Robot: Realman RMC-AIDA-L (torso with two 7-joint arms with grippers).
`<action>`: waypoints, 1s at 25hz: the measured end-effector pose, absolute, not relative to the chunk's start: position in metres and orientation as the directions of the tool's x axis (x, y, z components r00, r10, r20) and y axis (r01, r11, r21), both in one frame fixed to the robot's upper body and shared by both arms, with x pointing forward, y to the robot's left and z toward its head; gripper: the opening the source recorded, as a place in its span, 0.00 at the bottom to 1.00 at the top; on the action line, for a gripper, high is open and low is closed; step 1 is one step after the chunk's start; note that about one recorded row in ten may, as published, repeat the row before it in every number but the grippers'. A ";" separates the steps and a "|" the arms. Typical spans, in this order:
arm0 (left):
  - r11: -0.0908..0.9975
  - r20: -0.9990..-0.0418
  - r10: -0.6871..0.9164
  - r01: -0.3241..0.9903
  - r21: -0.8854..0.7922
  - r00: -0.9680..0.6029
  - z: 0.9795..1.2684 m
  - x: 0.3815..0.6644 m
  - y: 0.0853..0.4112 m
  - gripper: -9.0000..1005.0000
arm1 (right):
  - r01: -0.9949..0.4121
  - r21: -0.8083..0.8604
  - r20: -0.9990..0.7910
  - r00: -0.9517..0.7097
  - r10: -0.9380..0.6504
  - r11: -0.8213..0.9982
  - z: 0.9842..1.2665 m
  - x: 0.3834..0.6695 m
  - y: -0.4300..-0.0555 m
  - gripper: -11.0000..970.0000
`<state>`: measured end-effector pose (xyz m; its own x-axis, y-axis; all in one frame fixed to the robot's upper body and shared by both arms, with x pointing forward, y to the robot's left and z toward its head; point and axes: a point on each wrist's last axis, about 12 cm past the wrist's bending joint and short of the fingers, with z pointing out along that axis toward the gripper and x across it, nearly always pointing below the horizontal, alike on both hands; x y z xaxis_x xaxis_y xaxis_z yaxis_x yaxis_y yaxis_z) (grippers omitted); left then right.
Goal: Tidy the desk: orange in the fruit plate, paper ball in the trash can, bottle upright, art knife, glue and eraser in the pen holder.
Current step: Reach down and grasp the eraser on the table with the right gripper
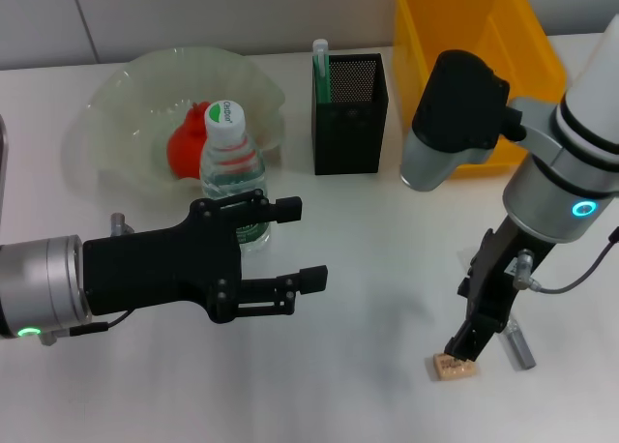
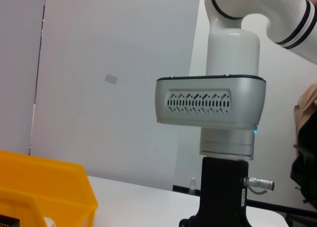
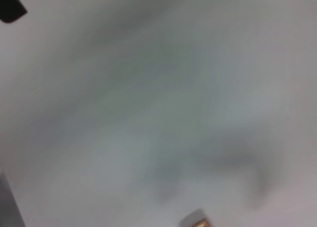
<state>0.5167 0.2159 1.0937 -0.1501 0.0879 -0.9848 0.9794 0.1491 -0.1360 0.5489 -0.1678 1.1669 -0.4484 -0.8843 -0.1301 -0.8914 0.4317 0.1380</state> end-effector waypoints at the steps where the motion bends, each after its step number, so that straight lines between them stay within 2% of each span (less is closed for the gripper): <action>1: 0.149 -0.985 0.088 0.979 -0.136 -0.150 1.094 0.517 0.216 0.81 | -0.891 0.138 -0.130 -0.448 -0.884 0.432 1.167 0.549 -0.168 0.81; 25: 0.154 -0.985 0.087 0.979 -0.135 -0.149 1.091 0.514 0.218 0.81 | -0.913 0.127 -0.057 -0.398 -0.916 0.388 1.144 0.544 -0.146 0.81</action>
<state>0.5137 0.2176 1.0911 -0.1491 0.0865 -0.9850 0.9788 0.1544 -0.1345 0.5436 -0.1460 1.1442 -0.3975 -0.9158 -0.0567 -0.9127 0.3883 0.1273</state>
